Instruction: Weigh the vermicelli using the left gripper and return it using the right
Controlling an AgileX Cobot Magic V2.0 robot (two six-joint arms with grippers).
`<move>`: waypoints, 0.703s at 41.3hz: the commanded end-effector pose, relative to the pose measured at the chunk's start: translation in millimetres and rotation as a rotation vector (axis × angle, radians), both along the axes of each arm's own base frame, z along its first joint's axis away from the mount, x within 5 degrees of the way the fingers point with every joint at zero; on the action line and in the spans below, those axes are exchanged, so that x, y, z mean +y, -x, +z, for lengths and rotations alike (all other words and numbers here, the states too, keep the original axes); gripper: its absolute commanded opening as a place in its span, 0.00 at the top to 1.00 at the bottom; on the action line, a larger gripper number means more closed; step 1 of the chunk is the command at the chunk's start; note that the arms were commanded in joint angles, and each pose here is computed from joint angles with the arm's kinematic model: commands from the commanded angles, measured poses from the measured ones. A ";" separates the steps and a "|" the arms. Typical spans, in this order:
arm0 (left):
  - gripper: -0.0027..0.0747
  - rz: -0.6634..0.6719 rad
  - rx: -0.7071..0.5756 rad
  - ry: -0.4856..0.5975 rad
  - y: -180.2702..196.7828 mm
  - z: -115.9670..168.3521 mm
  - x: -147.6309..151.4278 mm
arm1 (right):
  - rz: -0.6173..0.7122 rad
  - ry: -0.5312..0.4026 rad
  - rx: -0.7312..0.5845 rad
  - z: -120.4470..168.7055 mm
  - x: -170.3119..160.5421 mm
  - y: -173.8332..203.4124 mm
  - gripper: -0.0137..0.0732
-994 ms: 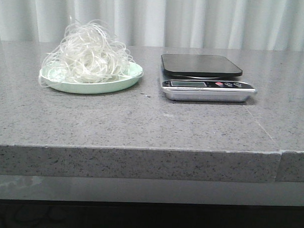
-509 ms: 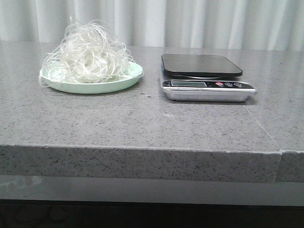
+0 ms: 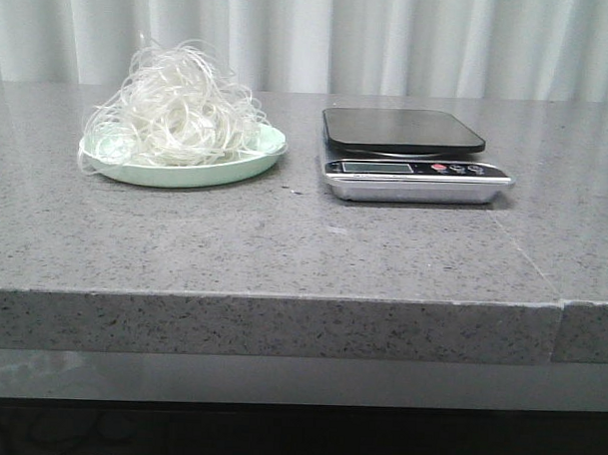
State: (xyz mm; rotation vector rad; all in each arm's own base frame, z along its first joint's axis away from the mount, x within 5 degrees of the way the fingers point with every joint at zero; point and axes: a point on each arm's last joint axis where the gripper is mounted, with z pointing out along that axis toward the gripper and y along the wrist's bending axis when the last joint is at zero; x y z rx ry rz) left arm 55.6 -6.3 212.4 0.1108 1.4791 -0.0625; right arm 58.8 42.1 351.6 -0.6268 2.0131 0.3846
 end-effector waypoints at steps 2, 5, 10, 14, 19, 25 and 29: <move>0.78 -0.002 -0.088 0.031 2.4 5.7 0.4 | -0.081 -0.047 -0.126 1.3 -7.9 -0.2 0.67; 0.78 -0.002 -0.088 0.031 2.4 5.7 0.4 | -0.174 -0.082 -0.200 -7.6 -15.7 1.5 0.67; 0.78 -0.002 -0.088 0.031 2.4 5.7 0.4 | -0.334 -0.132 -0.346 -29.1 -27.8 7.3 0.67; 0.78 -0.002 -0.088 0.031 2.4 5.7 0.4 | -0.444 -0.148 -0.442 -51.4 -34.5 11.1 0.67; 0.78 -0.002 -0.088 0.031 2.4 5.7 0.4 | -0.519 -0.157 -0.518 -79.4 -38.3 12.2 0.67; 0.78 -0.002 -0.088 0.031 2.4 5.7 0.4 | -0.523 -0.163 -0.538 -112.6 -38.3 9.1 0.67; 0.78 -0.002 -0.088 0.031 2.4 5.7 0.4 | -0.525 -0.176 -0.578 -128.5 -38.3 6.7 0.67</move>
